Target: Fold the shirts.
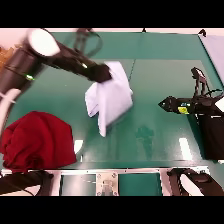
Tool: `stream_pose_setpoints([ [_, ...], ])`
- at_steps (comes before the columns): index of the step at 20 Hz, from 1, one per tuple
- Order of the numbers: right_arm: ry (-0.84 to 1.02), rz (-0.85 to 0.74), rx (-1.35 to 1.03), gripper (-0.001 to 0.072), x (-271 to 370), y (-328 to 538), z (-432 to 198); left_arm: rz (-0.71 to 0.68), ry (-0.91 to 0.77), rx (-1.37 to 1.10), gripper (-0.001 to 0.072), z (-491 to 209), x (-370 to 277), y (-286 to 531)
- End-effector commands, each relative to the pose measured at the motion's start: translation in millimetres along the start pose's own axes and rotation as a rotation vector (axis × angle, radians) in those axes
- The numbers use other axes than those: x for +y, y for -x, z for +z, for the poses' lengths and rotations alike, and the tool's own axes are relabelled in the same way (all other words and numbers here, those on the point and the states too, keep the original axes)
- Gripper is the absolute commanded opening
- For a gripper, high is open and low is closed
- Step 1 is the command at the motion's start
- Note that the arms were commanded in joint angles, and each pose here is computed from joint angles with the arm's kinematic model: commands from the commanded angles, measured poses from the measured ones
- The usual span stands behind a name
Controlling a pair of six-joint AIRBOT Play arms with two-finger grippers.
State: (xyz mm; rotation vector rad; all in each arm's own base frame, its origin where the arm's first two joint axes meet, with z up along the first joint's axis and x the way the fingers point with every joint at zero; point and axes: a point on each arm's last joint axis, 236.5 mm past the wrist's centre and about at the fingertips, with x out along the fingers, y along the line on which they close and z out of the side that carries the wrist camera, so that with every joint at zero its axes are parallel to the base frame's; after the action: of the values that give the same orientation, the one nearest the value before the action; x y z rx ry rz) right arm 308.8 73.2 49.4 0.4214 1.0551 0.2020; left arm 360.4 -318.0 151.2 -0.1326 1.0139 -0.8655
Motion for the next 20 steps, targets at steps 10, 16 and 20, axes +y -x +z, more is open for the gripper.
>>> stream_pose_setpoints([
  [10,-0.144,0.064,0.182,0.0546,-10,-19,-47,0.205,0.359,0.097,0.0687,-57,171,36],
  [16,0.011,0.273,0.322,0.0546,98,-73,-132,0.195,0.548,0.056,0.0687,-109,237,-51],
  [20,-0.007,0.308,0.368,0.0546,134,-105,-160,0.108,0.63,0.068,0.0687,-120,241,-91],
])
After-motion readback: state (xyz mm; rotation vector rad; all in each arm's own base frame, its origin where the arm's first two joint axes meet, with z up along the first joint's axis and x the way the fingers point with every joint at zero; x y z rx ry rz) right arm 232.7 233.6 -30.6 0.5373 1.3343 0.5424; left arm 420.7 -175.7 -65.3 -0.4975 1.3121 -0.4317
